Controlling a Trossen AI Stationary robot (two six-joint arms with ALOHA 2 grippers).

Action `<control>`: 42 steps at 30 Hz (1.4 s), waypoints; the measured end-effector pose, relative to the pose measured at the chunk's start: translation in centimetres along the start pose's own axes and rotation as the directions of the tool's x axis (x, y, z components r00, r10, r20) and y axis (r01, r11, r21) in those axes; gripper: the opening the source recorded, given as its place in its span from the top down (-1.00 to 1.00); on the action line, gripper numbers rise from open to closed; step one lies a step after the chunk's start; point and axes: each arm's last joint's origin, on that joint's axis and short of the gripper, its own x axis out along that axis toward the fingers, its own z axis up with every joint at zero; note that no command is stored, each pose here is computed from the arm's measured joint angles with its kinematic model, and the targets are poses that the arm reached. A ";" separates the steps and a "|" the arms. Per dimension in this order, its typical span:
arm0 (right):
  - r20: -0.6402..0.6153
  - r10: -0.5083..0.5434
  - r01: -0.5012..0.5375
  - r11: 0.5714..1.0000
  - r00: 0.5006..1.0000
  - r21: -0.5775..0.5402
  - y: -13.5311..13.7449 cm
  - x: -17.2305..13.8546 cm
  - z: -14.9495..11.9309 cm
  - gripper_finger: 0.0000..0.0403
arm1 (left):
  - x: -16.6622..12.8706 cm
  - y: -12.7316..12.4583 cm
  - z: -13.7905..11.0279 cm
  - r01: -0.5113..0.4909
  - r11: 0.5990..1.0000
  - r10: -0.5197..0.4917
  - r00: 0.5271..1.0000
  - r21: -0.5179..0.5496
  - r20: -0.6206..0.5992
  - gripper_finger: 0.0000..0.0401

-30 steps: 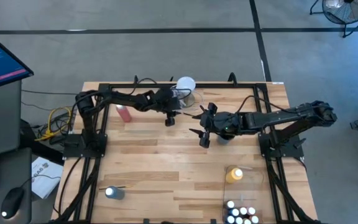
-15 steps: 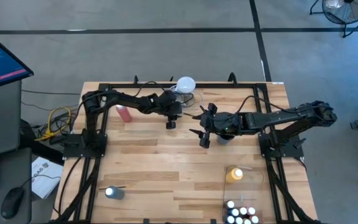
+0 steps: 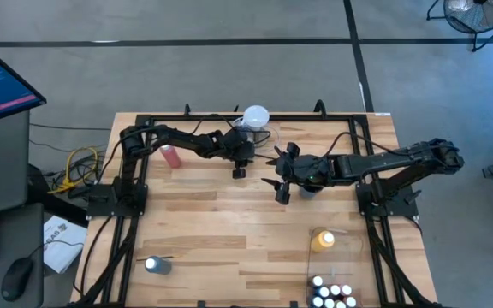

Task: Pick & Place Paint Supplies
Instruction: Put the black silver paintbrush into the blue cup

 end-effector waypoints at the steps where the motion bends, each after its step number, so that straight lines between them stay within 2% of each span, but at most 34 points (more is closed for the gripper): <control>1: -0.002 0.000 0.000 1.000 1.000 -0.001 0.0 0.0 0.0 -0.21 | -0.2 0.0 0.1 -0.003 1.000 0.003 1.000 0.008 0.002 0.62; 3: -0.005 0.000 0.000 1.000 1.000 -0.002 0.0 0.0 -0.1 -0.21 | -0.6 0.1 0.2 -0.008 1.000 0.008 1.000 0.024 0.000 0.62; 9: -0.009 -0.002 0.002 1.000 1.000 -0.003 0.0 0.0 -0.1 -0.21 | -1.8 0.7 1.9 -0.055 0.997 0.050 0.994 0.048 0.101 0.62; 21: -0.008 -0.009 0.009 1.000 1.000 0.001 -0.2 0.1 -0.1 -0.21 | -1.6 2.0 0.9 -0.047 0.999 0.048 0.995 -0.003 0.085 0.62; 31: -0.007 -0.008 0.008 1.000 1.000 0.001 -0.2 0.1 -0.1 -0.21 | -1.6 1.9 0.9 -0.039 0.999 0.039 0.996 -0.004 0.084 0.62; 42: -0.008 -0.008 0.008 1.000 1.000 0.001 -0.2 0.1 -0.1 -0.21 | -0.6 1.5 -0.2 -0.001 1.000 0.001 1.000 -0.028 0.019 0.62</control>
